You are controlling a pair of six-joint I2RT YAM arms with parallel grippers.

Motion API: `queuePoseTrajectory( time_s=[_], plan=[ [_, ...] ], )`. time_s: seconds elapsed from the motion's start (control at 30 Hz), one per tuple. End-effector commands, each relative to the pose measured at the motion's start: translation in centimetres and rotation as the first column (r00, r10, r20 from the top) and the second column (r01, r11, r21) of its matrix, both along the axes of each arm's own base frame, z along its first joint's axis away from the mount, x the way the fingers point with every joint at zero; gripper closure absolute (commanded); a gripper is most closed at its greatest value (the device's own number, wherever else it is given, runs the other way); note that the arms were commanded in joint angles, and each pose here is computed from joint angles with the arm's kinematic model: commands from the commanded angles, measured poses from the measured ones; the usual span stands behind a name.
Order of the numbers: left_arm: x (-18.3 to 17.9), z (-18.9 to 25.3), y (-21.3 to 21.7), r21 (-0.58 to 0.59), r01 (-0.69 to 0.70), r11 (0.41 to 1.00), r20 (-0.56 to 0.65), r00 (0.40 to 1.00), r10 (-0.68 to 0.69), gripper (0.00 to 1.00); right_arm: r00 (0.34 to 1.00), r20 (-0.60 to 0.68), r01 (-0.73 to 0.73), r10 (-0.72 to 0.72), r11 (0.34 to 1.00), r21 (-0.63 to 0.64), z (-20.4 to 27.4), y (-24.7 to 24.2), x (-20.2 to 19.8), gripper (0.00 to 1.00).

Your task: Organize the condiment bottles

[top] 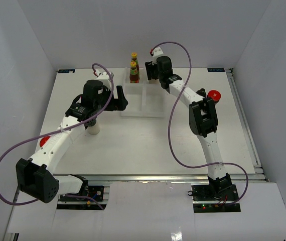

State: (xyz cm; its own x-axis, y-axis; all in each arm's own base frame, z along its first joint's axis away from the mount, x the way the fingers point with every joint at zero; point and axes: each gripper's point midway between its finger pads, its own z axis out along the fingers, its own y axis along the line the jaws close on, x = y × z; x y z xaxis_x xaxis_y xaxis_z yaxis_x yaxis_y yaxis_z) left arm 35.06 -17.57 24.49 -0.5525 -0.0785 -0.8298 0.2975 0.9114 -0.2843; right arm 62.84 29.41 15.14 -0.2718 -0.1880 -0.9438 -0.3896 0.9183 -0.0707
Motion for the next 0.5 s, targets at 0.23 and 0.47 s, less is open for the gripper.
queuePoseTrajectory(
  time_s=[0.23, 0.47],
  plan=[
    [-0.1, 0.7, 0.4, 0.008, -0.008, 1.000, 0.038, 0.999, 0.008, 0.02, 0.986, 0.154, 0.040, -0.063, 0.988, 0.146, 6.1, -0.9, 2.5, 0.51],
    [0.0, 0.3, 0.6, 0.016, -0.019, 1.000, 0.033, 0.999, 0.018, 0.02, 0.984, 0.162, 0.047, -0.071, 0.989, 0.143, 6.4, -1.3, 2.7, 0.43]
  ],
)
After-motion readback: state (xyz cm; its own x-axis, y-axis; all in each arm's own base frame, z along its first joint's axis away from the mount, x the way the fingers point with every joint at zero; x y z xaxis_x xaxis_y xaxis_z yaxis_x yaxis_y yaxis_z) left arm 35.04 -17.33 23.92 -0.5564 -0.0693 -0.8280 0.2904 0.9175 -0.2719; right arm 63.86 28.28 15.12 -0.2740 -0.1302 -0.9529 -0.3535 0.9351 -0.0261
